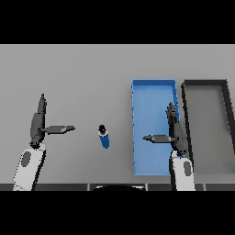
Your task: Pick up the blue pipe and place it into the blue bin.
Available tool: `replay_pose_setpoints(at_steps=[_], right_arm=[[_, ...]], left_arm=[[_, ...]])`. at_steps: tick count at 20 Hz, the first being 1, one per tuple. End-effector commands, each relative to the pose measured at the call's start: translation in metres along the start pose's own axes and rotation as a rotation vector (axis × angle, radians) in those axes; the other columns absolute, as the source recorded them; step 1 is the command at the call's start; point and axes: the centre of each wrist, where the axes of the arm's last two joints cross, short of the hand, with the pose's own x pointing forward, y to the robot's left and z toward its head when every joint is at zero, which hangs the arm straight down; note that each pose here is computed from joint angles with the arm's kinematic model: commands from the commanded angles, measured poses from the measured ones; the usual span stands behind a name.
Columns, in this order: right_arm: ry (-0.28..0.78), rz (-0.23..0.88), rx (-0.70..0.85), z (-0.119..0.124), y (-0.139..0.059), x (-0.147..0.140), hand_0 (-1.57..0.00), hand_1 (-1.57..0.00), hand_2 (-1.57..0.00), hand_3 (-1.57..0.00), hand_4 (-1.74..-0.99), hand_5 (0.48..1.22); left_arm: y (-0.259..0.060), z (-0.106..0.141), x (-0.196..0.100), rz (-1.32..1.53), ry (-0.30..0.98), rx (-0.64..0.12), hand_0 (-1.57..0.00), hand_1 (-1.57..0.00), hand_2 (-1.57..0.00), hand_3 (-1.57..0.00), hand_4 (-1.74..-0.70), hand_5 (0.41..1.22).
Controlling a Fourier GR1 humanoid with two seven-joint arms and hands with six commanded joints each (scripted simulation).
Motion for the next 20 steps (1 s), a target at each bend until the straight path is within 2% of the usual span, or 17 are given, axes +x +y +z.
replay_pose_setpoints(at_steps=[1, 6, 7, 9, 10, 15, 18, 20], right_arm=[[0.000, 0.000, -0.001, 0.000, -0.001, 0.000, 0.00, 0.00, 0.00, 0.00, -1.210, 0.594], [-0.007, 0.003, -0.005, 0.002, -0.011, 0.001, 0.00, 0.00, 0.00, 0.00, -1.210, 0.594], [-0.061, 0.150, 0.060, 0.004, -0.019, 0.008, 0.00, 0.00, 0.00, 0.00, -1.210, 0.594], [-0.107, 0.288, 0.128, 0.015, -0.019, 0.011, 0.00, 0.00, 0.00, 0.00, -1.198, 0.589], [-0.106, 0.316, 0.141, 0.018, -0.020, 0.010, 0.00, 0.00, 0.00, 0.00, -1.195, 0.588], [-0.101, 0.366, 0.160, 0.023, -0.021, 0.015, 0.00, 0.00, 0.00, 0.00, -1.182, 0.583], [-0.103, 0.340, 0.160, 0.018, -0.016, 0.021, 0.00, 0.00, 0.00, 0.00, -1.194, 0.579], [-0.091, 0.333, 0.161, 0.016, -0.016, 0.021, 0.00, 0.00, 0.00, 0.00, -1.209, 0.581]], left_arm=[[-0.001, 0.000, 0.000, 0.001, -0.006, 0.000, 0.00, 0.00, 0.00, 0.00, -0.97, 0.594], [-0.008, 0.005, -0.001, 0.001, -0.011, -0.002, 0.00, 0.00, 0.00, 0.00, -0.97, 0.594], [0.003, 0.005, 0.001, -0.077, -0.045, -0.154, 0.00, 0.00, 0.00, 0.00, -0.97, 0.594], [0.021, 0.005, 0.004, -0.147, -0.071, -0.299, 0.00, 0.00, 0.00, 0.00, -0.97, 0.596], [0.025, 0.004, 0.005, -0.163, -0.083, -0.338, 0.00, 0.00, 0.00, 0.00, -0.97, 0.596], [0.027, 0.013, 0.009, -0.173, -0.121, -0.435, 0.00, 0.00, 0.00, 0.00, -0.97, 0.590], [0.021, 0.026, 0.015, -0.175, -0.125, -0.574, 0.00, 0.00, 0.00, 0.00, -0.98, 0.578], [0.011, 0.037, 0.020, -0.199, -0.094, -0.640, 0.00, 0.00, 0.00, 0.00, -1.00, 0.548]])
